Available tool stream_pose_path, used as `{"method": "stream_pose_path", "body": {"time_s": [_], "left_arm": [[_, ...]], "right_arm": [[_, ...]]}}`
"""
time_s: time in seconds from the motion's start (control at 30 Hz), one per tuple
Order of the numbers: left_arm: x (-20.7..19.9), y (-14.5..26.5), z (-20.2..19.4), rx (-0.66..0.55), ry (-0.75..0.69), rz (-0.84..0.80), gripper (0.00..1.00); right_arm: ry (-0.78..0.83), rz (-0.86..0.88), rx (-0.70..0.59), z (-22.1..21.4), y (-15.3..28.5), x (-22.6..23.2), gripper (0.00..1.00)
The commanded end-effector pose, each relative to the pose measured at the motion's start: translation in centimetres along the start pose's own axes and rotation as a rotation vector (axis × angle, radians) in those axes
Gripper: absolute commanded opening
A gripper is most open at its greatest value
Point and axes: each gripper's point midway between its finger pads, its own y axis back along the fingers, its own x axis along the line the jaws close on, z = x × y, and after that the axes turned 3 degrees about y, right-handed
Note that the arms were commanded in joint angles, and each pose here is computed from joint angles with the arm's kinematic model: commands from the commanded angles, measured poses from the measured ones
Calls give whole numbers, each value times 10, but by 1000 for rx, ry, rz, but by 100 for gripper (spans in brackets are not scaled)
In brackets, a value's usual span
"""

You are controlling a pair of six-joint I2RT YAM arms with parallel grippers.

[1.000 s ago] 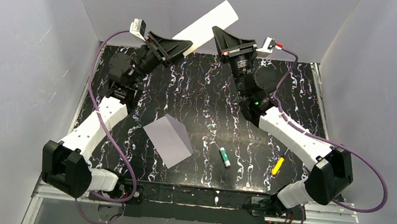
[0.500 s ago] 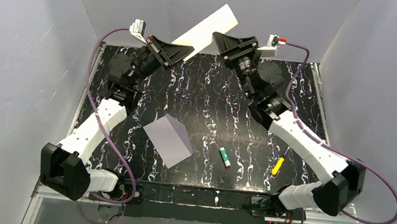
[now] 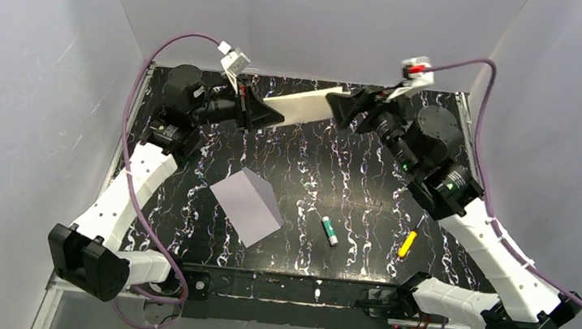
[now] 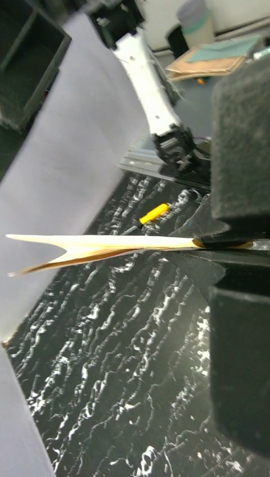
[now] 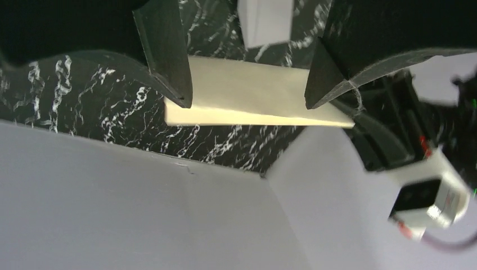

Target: Place the letter into the envelope and seal it

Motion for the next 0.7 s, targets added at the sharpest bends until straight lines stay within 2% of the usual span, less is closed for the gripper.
{"method": "stream_pose_path", "body": {"time_s": [0.0, 0.1, 0.2, 0.3, 0.4, 0.67], "left_arm": [[-16, 26, -35, 189, -215, -62, 0], [-27, 40, -54, 243, -338, -140, 0], [-38, 51, -67, 265, -453, -220, 0], [-39, 55, -70, 262, -545, -236, 0], [-37, 55, -69, 265, -566, -232, 0], [-36, 57, -70, 301, -588, -246, 0]], "right_arm": [[413, 447, 211, -36, 12, 55, 83], [500, 652, 333, -63, 19, 74, 85], [543, 727, 430, -84, 16, 76, 86], [523, 832, 507, -101, 19, 85, 86], [491, 919, 552, -112, 25, 93, 86], [485, 952, 577, -111, 36, 95, 82]]}}
